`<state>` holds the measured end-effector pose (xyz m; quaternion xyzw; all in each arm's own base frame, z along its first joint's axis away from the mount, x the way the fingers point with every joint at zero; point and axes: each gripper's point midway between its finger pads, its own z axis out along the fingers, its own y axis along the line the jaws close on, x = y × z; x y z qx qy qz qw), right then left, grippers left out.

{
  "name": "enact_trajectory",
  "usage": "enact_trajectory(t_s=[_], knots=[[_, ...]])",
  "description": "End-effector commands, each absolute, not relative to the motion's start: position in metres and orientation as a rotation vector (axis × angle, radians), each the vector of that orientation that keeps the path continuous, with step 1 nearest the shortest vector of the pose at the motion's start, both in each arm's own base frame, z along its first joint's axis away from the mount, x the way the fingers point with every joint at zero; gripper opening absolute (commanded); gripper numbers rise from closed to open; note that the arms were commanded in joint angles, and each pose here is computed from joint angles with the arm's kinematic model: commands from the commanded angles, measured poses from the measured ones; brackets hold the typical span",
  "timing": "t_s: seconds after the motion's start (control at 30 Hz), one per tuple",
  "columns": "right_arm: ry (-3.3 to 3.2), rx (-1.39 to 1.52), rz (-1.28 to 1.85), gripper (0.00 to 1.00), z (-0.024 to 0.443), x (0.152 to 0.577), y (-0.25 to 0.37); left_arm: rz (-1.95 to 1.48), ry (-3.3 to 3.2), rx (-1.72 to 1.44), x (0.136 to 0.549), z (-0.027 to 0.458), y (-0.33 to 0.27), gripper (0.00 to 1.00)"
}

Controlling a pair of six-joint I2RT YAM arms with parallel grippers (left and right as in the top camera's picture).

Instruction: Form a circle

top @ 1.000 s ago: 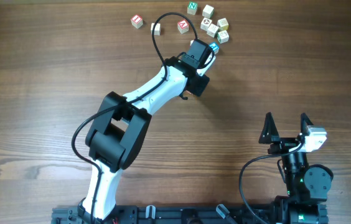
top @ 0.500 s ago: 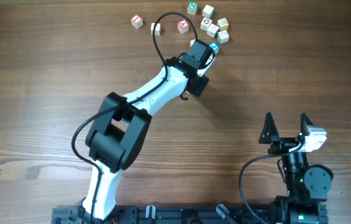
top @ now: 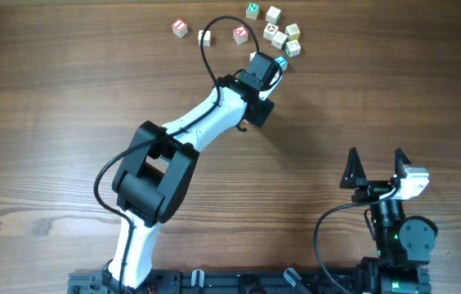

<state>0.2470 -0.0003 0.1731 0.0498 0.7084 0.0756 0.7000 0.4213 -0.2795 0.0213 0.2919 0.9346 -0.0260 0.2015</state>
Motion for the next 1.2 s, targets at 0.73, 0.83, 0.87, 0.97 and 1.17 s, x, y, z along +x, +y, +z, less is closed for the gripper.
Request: enact_trajectory(t_s=[0.73, 0.83, 0.87, 0.97, 1.17], knots=[[1.566, 0.100, 0.147, 1.00, 0.1758, 0.2467, -0.0016, 0.041, 2.641, 0.768, 0.4234, 0.0082, -0.2604, 0.36], [1.565, 0.100, 0.147, 1.00, 0.1760, 0.2467, -0.0016, 0.041, 2.641, 0.769, 0.4233, 0.0082, -0.2604, 0.45], [1.565, 0.100, 0.147, 1.00, 0.1761, 0.2467, -0.0016, 0.041, 2.641, 0.768, 0.4235, 0.0083, -0.2604, 0.46], [1.565, 0.100, 0.147, 1.00, 0.1759, 0.2467, -0.0016, 0.040, 2.639, 0.767, 0.4239, 0.0085, -0.2607, 0.52], [1.565, 0.100, 0.147, 1.00, 0.1761, 0.2467, -0.0016, 0.034, 2.627, 0.763, 0.4262, 0.0097, -0.2626, 0.58]])
